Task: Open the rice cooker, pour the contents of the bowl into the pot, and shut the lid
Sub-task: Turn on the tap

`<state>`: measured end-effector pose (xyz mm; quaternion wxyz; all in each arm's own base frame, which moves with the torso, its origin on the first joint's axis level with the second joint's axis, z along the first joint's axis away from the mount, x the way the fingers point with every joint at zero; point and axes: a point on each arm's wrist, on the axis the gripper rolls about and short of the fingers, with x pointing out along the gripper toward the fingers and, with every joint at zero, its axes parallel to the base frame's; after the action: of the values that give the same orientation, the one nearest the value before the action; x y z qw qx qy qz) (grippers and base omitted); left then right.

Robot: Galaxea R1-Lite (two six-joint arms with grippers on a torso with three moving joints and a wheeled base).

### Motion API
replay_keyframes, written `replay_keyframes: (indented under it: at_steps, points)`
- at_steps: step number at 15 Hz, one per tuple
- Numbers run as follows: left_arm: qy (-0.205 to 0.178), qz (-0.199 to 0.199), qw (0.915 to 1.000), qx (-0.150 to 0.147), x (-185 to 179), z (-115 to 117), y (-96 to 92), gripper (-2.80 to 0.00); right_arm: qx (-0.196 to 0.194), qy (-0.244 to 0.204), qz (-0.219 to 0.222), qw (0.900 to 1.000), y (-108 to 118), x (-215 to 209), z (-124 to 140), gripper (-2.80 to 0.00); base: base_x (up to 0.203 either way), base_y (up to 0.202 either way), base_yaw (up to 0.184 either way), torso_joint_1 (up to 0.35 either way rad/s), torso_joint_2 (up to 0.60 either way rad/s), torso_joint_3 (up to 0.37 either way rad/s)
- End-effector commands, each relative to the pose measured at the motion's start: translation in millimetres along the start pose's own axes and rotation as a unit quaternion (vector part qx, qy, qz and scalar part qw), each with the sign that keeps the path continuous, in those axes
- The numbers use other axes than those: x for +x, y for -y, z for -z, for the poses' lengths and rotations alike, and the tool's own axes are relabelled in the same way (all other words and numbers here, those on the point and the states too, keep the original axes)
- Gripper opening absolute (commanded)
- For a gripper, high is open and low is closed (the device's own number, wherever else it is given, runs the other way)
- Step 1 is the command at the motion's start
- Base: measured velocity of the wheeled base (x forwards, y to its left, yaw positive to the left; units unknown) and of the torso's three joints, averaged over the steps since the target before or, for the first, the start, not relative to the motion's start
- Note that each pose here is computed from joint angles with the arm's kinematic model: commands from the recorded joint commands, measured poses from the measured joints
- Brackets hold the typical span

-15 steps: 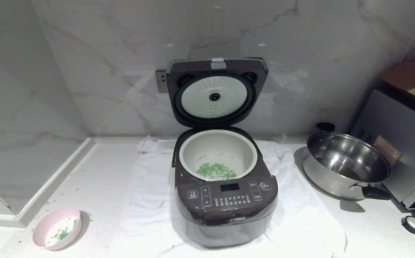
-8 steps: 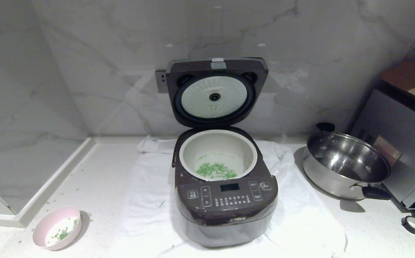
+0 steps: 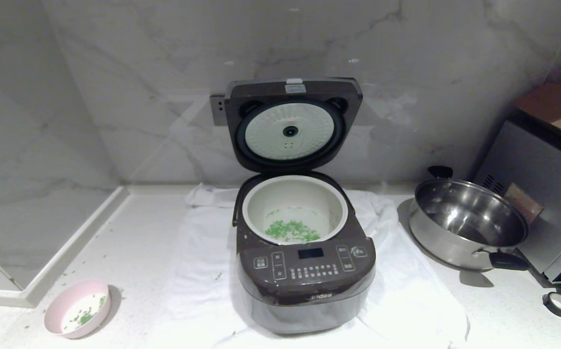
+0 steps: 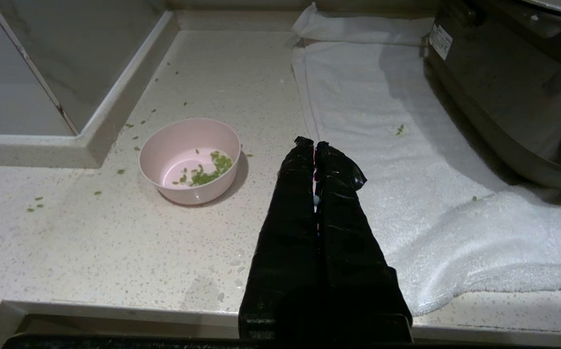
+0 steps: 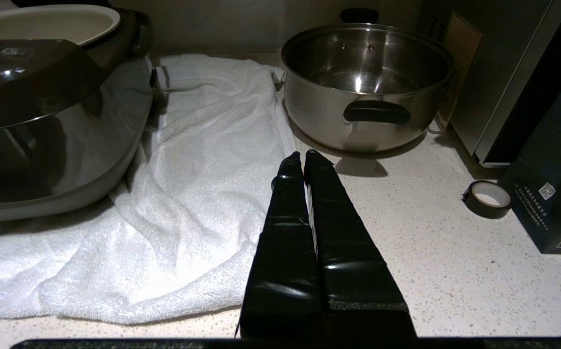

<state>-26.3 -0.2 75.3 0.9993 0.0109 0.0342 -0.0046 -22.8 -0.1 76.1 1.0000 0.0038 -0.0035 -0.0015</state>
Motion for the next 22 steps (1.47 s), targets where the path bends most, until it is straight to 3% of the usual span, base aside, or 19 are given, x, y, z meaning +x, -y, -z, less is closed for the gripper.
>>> replay_keyframes:
  at_steps: [1,18,22]
  points:
    - [-0.002,0.0,1.0,-0.002,-0.1,0.7,0.0,-2.8,0.0,-0.001,-0.001,1.0,0.0,0.1,0.5,-2.8,0.0,0.0,0.0,0.0,0.0,0.0]
    - [-0.002,0.002,1.0,0.0,-0.1,0.7,0.1,-2.8,0.001,-0.001,0.0,1.0,0.0,0.1,0.5,-2.8,0.0,0.0,0.0,0.0,0.0,0.0]
    - [-0.002,0.002,1.0,0.0,-0.1,0.5,0.1,-2.8,0.001,-0.001,0.0,1.0,0.0,0.1,0.4,-2.8,-0.162,0.0,0.0,0.005,0.0,0.0]
